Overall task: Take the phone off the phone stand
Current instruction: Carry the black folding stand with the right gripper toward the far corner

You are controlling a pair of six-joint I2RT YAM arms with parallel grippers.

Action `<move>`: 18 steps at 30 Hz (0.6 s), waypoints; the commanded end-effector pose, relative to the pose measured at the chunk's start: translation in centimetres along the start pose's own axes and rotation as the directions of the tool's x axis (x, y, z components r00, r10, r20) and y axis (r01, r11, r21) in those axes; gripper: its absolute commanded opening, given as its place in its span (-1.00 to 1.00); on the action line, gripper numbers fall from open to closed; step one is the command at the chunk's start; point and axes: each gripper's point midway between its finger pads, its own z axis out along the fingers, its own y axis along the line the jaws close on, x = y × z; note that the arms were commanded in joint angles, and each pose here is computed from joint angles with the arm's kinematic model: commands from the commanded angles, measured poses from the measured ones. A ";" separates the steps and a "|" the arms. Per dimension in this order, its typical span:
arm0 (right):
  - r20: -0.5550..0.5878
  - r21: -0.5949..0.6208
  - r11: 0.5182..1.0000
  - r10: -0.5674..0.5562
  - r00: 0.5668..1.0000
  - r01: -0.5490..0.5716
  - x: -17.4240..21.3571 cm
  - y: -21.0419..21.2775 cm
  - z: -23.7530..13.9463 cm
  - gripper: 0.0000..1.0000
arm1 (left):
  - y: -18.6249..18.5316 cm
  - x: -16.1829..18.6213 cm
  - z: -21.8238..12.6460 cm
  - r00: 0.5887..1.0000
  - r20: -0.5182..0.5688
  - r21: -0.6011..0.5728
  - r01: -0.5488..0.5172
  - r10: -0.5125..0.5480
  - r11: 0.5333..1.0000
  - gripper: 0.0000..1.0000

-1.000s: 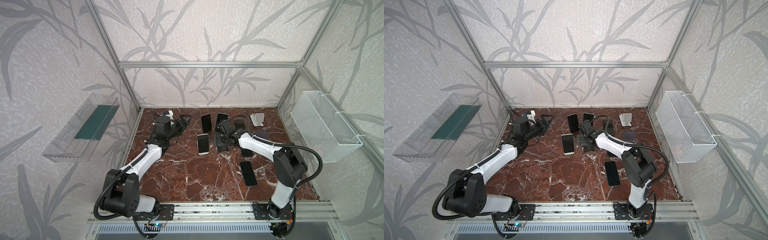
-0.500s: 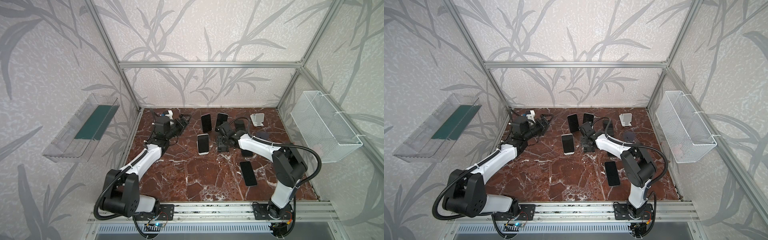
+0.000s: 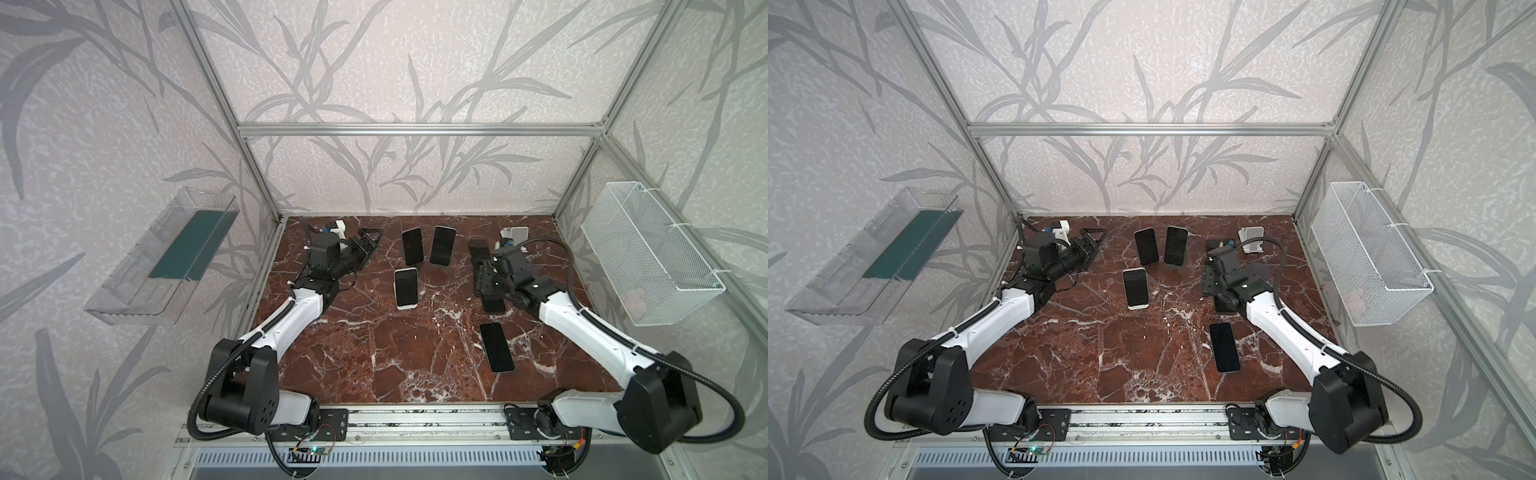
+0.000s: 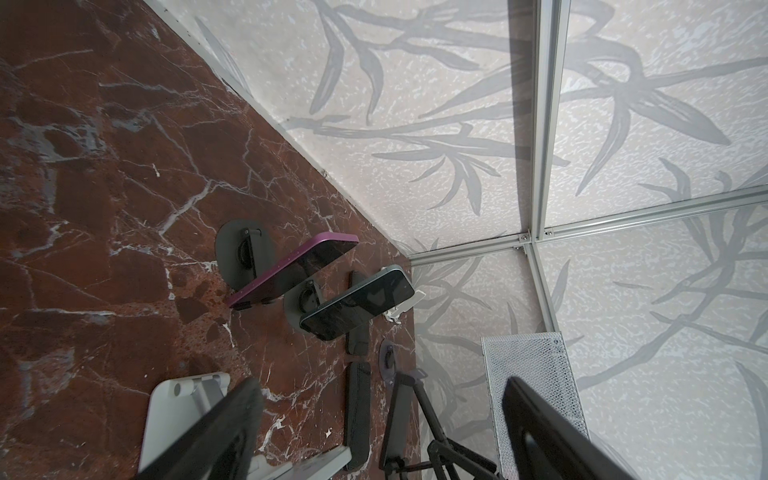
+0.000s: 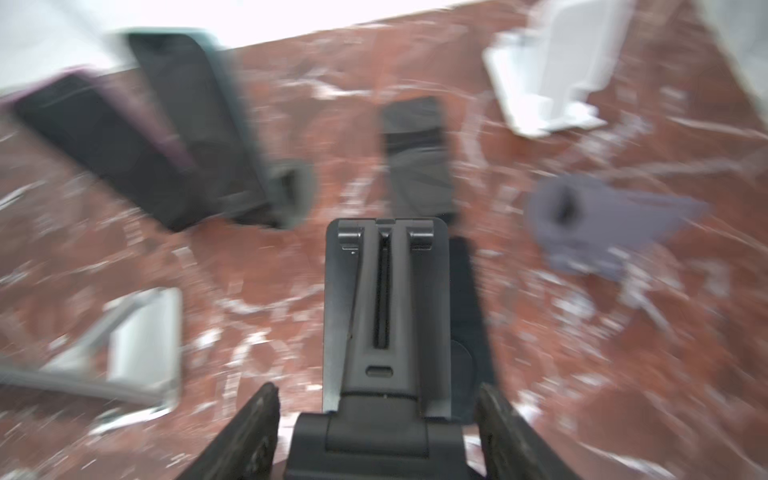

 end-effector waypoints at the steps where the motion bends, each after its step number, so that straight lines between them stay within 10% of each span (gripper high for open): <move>1: 0.016 0.100 0.989 0.110 0.994 -0.111 0.3 -5.7 -1.0 0.16 | -2.5 -0.9 -0.7 1.000 0.028 0.067 -0.009 0.007 0.998 0.81; 18: -0.080 0.243 0.952 0.213 0.974 -0.188 3.3 -13.1 2.7 0.24 | -2.1 -0.8 -0.4 1.000 0.022 0.068 0.011 -0.013 0.998 0.81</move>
